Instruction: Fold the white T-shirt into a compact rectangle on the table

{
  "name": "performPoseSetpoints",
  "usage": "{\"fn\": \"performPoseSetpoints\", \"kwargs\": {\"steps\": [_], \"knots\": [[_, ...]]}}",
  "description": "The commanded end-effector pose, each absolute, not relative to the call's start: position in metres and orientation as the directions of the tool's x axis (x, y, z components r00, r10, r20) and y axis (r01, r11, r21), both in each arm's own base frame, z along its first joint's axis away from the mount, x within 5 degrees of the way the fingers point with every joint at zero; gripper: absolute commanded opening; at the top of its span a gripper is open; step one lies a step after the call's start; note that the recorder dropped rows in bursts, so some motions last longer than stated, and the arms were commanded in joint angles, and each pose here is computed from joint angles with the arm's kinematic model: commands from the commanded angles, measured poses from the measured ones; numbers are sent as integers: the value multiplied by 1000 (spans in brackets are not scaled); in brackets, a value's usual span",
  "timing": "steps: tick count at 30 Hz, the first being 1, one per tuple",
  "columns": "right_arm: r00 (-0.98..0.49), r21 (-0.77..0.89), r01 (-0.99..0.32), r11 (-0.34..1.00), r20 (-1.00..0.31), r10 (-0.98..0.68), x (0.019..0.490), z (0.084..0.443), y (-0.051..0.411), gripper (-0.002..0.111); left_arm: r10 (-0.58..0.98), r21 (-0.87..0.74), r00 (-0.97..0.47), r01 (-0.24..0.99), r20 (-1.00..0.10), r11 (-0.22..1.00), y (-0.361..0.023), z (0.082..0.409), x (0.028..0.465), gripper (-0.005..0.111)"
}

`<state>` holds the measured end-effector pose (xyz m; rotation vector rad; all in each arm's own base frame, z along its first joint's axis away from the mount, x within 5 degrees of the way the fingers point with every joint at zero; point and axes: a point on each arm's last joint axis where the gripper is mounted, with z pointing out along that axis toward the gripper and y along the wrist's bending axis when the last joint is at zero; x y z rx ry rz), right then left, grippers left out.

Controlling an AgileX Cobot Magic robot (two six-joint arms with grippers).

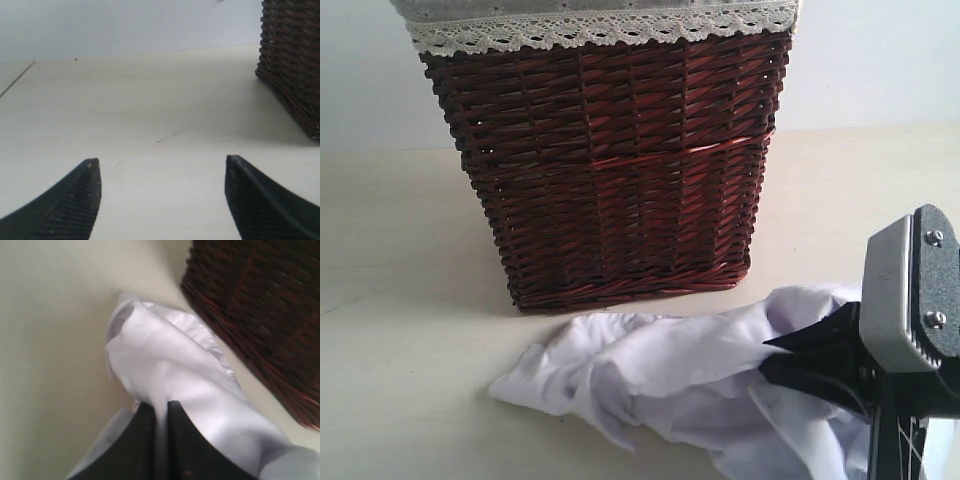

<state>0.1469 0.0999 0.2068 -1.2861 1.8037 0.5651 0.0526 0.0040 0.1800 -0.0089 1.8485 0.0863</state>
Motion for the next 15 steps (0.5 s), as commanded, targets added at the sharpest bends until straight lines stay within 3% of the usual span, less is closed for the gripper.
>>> {"fn": "performPoseSetpoints", "kwargs": {"steps": [1, 9, 15], "knots": [[-161, -15, -944, 331, -852, -499, 143, 206, 106, 0, 40, 54, -272, -46, -961, 997, 4, 181, 53, 68], [-224, -98, -888, 450, -761, -609, 159, 190, 94, 1, 40, 54, -272, -46, -961, 997, 4, 181, 53, 68], [-253, -76, -897, 435, -719, -648, 163, 177, 93, 14, 40, 54, -272, -46, -961, 997, 4, 181, 53, 68]]}}
